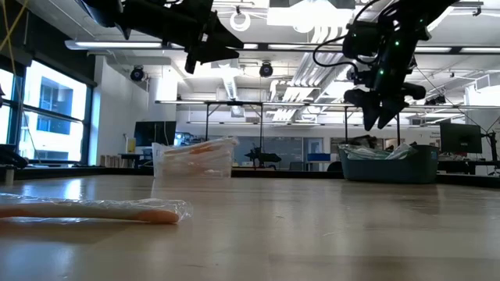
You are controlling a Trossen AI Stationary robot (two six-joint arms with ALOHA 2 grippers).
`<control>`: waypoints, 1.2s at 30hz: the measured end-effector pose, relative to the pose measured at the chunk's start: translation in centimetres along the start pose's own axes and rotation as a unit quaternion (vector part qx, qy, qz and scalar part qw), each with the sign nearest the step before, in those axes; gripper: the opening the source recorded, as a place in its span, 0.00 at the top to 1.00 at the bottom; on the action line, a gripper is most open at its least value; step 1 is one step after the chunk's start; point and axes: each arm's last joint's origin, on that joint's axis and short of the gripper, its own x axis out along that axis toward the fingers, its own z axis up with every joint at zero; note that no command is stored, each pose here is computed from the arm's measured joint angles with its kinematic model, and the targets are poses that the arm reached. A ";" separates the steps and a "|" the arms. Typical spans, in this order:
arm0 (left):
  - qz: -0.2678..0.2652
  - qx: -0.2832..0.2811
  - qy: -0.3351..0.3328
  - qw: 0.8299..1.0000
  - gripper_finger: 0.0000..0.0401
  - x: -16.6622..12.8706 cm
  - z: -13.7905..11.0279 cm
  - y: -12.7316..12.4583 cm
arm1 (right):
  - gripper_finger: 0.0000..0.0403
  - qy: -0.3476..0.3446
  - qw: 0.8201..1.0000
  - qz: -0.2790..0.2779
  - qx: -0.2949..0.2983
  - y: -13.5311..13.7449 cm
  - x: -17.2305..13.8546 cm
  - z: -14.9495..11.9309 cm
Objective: Pick & Place Toothbrushes
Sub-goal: Put the orange toothbrush into the transparent bin
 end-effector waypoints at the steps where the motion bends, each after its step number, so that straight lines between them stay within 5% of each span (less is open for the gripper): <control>1: 0.000 0.000 0.000 1.000 0.65 0.0 0.0 0.0 | 0.56 0.002 1.000 0.006 0.001 0.0 0.0 0.0; 16: 0.000 0.002 0.001 1.000 0.65 0.0 0.0 0.0 | 0.57 -0.012 0.995 0.091 0.023 -0.6 -2.0 0.2; 36: 0.000 0.002 0.001 1.000 0.65 0.0 0.0 0.0 | 0.57 -0.182 0.936 0.295 0.062 -2.5 -8.3 2.0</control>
